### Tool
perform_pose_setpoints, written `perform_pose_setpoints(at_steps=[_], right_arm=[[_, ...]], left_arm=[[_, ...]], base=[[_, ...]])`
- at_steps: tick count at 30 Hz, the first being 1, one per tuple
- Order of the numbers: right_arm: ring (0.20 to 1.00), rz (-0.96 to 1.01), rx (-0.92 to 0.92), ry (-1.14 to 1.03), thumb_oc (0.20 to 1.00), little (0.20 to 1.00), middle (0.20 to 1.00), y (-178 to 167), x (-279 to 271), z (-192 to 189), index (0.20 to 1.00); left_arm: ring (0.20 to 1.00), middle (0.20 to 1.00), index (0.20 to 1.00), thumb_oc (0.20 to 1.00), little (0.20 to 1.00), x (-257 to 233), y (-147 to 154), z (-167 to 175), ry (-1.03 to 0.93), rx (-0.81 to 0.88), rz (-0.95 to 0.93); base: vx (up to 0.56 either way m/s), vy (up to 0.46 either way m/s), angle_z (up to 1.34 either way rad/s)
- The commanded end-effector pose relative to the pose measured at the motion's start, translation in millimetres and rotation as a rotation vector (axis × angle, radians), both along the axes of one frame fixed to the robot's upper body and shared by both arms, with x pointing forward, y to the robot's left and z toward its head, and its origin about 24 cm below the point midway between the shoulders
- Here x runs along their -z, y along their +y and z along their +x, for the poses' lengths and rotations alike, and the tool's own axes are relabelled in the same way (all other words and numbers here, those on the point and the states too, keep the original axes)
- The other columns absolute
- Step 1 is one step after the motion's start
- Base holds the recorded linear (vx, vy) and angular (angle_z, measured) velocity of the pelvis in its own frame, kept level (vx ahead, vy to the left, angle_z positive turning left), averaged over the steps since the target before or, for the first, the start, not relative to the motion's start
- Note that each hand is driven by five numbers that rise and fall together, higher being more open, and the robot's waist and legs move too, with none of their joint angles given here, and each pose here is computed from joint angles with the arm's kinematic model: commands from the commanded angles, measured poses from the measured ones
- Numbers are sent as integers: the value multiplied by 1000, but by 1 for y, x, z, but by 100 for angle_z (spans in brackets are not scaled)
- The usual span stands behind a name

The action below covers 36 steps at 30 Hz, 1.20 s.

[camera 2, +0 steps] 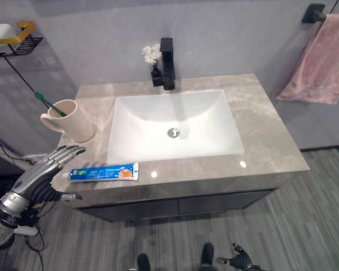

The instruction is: Put brush and paste in cup on sink, flatten towel.

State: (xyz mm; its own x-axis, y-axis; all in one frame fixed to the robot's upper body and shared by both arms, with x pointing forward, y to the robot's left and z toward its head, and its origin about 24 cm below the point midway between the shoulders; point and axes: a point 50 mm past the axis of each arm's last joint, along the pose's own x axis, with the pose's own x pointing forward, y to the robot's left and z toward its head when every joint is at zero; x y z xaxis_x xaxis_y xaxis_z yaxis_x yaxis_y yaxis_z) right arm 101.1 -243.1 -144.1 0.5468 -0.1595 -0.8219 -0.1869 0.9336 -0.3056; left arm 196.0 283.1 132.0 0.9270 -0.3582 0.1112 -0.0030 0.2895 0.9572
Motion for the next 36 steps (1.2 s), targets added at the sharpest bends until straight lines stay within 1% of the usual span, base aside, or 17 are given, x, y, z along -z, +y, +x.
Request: perform_pose_setpoints(at_steps=[1,11,24,27,28,30,31,32,34,35,36], right_arm=[[1000,62,-12,-87,1000,1000,1000,13,-7,28,1000],[1000,55,-52,-125,1000,1000,1000,17,-12,40,1000],[1000,65,-35,-180,1000,1000,1000,21,-17,55,1000],[1000,66,-32,-180,1000,1000,1000,21,-17,56,1000],[1000,68,-37,-183,1000,1000,1000,22,-18,56,1000],[1000,64,-31,-173,1000,1000,1000,21,-17,55,1000],[1000,64,-31,-173,1000,1000,1000,21,-17,55,1000],[1000,66,-28,-167,1000,1000,1000,21,-16,54,1000],[1000,66,-24,-166,1000,1000,1000,21,-15,54,1000],[1000,62,-19,-158,1000,1000,1000,21,-14,52,1000],[1000,64,-20,-158,1000,1000,1000,21,-14,53,1000]], left_arm=[[1000,1000,1000,1000,1000,-11,8,15,-88,-41,-20],[1000,1000,1000,1000,1000,-8,19,24,-94,-96,30],[1000,1000,1000,1000,1000,-10,15,28,-82,-81,40],[887,887,887,887,887,-9,14,27,-71,-79,15],[878,878,878,878,878,-7,15,27,-66,-85,11],[809,809,809,809,809,-6,14,27,-60,-83,3],[809,809,809,809,809,-6,14,27,-60,-83,3],[765,765,765,765,765,-5,13,27,-54,-81,-7],[746,746,746,746,746,-3,13,27,-43,-86,-36],[705,705,705,705,705,-3,11,26,-41,-84,-64],[683,683,683,683,683,-1,12,26,-33,-91,-86]], base=[[-3,-6,-12],[-1,-3,-4],[-1,0,-5],[11,2,0],[31,5,1],[0,0,0],[0,0,0],[0,0,0],[0,0,0],[33,-5,1],[31,-3,1]])
